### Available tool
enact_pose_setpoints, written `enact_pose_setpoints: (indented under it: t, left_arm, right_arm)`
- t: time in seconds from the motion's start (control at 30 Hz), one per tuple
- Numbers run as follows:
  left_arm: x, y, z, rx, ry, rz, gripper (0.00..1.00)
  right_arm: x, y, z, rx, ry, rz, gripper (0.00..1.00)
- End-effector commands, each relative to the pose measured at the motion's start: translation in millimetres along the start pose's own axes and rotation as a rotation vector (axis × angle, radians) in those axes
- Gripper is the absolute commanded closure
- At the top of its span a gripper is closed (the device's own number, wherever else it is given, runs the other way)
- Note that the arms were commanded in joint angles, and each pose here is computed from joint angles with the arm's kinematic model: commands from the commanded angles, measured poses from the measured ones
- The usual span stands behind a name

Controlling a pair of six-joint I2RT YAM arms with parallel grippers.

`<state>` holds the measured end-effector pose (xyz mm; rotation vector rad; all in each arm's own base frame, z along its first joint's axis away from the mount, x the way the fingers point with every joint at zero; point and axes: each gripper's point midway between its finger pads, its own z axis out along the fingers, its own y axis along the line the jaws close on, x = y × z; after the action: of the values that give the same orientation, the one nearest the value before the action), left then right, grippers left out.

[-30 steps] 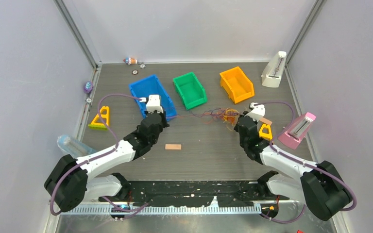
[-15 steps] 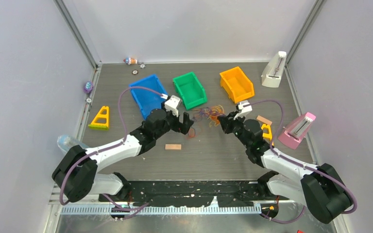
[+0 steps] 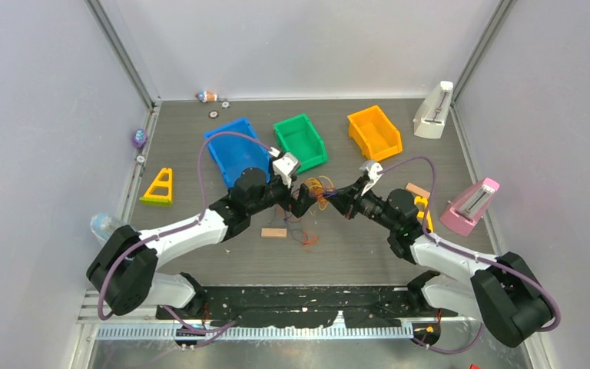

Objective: Untangle the cables
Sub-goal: Untie the cable.

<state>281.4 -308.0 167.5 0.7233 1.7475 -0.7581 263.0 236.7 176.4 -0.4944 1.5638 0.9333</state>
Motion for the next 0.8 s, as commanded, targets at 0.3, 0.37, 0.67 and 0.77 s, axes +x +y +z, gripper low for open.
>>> enact_pose_setpoints:
  t: [0.3,0.37,0.67,0.77]
  left_arm:
    - [-9.0,-23.9,27.5,0.088,0.059,0.084,1.0]
    - [-8.8,-24.2,27.2,0.09,0.056,0.083,1.0]
    - [-24.7,-19.6,13.9,0.121,-0.034,-0.013,1.0]
    - [-31.7,-14.5,2.2,0.164,-0.098,-0.076,1.0]
  right_arm:
    - [-15.1,34.2,12.0,-0.207,-0.014,-0.012,0.82]
    - [-16.2,29.3,10.0,-0.173,-0.024,-0.021,0.75]
    - [-23.6,-17.6,-4.0,0.126,-0.092,-0.031,0.05]
    - [-22.4,-18.6,-6.5,0.133,-0.097,-0.042,0.04]
